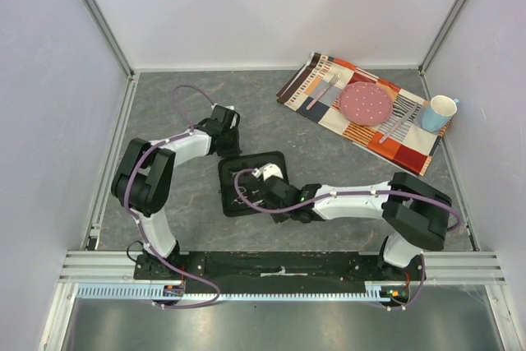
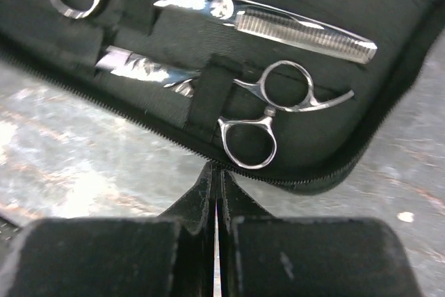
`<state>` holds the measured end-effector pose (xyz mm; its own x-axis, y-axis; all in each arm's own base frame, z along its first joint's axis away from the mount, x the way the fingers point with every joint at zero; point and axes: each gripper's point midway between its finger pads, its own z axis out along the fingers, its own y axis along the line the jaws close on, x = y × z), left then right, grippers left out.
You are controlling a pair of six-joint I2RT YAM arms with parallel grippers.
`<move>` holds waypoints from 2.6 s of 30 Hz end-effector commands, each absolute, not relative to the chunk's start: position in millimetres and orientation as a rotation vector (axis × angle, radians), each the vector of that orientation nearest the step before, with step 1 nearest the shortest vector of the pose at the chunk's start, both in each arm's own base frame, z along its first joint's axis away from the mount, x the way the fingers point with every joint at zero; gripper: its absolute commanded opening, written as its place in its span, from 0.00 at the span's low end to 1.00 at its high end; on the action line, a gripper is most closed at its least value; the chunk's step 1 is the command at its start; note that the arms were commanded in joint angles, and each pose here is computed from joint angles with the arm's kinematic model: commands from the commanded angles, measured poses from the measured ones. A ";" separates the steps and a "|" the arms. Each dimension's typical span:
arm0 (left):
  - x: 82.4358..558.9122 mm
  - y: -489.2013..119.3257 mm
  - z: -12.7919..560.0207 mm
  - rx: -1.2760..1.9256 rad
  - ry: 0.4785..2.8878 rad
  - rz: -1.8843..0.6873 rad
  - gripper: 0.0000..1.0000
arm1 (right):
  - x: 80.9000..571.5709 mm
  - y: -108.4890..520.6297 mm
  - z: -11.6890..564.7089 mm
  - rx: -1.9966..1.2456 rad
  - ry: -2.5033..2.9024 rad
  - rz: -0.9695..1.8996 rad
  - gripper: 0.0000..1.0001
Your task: Sort the hair-cutting tools
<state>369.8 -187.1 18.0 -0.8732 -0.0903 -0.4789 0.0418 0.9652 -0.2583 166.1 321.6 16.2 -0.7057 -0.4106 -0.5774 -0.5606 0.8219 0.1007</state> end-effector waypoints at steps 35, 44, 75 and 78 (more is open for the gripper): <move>208.8 -176.0 -3.8 -0.171 2.683 -0.396 0.03 | 335.2 219.1 26.8 -0.654 2.480 -0.116 0.04; 221.5 -163.7 54.8 -0.172 2.544 -0.369 0.23 | 324.0 193.5 45.8 -0.556 2.446 -0.179 0.35; 296.4 -197.3 90.3 -0.193 2.343 -1.034 0.53 | 295.6 201.0 43.9 -0.526 2.449 0.040 0.49; 302.7 -195.5 82.0 -0.205 2.352 -1.006 0.52 | 295.2 202.1 43.9 -0.524 2.443 0.049 0.49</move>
<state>282.9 -190.0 70.1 -0.8501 -0.3512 -0.3923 0.0239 0.7186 -0.6950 289.2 192.6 31.1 -0.7468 -0.3982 -0.5327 -0.3909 0.9108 -0.1328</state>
